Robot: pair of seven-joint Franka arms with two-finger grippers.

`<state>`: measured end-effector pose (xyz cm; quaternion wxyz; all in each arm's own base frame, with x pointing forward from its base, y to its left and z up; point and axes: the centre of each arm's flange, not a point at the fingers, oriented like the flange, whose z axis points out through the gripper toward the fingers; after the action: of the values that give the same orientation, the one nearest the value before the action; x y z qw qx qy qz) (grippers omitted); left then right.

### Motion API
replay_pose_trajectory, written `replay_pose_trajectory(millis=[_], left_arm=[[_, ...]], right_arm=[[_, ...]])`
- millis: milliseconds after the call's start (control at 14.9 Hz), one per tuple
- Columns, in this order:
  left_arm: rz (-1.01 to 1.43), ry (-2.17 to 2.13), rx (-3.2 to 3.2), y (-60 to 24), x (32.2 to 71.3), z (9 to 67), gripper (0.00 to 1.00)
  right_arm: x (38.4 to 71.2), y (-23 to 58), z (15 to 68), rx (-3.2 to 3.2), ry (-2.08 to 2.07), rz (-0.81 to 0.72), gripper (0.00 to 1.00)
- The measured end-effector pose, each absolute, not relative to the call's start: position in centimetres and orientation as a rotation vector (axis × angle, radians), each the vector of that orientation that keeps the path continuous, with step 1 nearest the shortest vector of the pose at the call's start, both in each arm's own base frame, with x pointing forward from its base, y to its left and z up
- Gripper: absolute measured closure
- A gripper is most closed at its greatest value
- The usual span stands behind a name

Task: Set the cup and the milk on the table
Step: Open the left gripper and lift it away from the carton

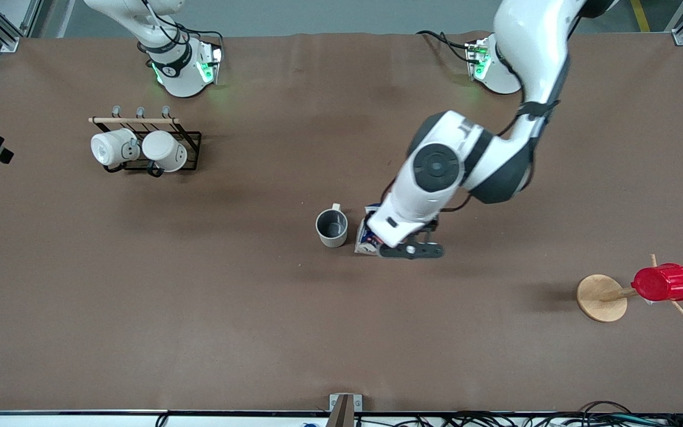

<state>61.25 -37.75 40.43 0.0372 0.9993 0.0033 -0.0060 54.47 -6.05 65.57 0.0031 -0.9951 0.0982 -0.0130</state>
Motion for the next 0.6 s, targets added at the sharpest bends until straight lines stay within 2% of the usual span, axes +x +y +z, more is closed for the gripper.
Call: replay_pose_trajectory(millis=[201,604], left_arm=[[0.034,0.036,3.066,-31.4,62.4,44.7,0.00],[0.074,-0.025,3.096,-20.4,60.4,49.2,0.00]], right_arm=[[54.5,-5.9,66.0,-3.120,0.304,-0.055,0.00],[54.5,-5.9,66.1,-3.125,0.258,-0.058,0.00]])
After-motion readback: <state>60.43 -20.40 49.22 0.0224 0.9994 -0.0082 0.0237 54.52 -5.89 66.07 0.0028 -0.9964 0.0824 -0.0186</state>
